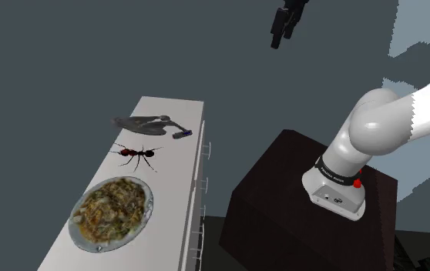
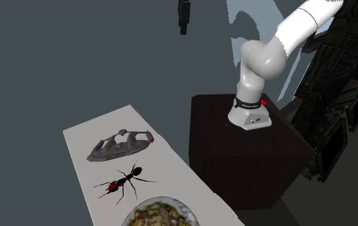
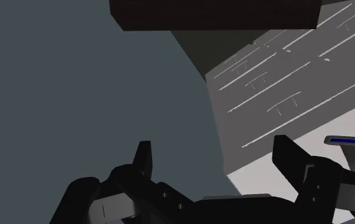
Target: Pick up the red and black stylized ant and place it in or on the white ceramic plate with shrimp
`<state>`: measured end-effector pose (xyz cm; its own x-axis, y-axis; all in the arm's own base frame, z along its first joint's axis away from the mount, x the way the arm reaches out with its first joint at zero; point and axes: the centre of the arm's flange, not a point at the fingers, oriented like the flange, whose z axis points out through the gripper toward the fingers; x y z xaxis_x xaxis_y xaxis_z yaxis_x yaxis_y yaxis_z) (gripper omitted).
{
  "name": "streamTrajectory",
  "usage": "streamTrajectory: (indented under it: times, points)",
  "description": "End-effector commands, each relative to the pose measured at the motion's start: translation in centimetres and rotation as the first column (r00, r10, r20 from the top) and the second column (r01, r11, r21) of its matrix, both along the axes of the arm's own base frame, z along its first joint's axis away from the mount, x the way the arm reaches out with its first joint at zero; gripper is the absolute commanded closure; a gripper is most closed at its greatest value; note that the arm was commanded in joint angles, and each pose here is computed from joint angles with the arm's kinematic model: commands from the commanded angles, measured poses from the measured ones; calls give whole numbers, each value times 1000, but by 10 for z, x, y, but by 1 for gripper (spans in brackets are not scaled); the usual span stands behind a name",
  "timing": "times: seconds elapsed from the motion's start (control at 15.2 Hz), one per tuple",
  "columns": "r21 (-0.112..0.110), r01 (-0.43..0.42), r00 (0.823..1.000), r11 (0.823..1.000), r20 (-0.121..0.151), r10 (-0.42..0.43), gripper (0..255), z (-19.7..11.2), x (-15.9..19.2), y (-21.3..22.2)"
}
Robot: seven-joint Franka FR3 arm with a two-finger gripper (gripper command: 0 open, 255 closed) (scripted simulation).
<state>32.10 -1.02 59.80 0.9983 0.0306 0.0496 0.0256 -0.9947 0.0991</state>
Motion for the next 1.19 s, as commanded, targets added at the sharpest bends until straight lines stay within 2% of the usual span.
streamTrajectory:
  times: [0.0, 1.12]
  points:
    - [0, 0, 1000, 1000, 0, 0, 0, 0, 0, 0]
    - [-27, -64, 998, 998, 9, 64, 0, -97, 76, 190]
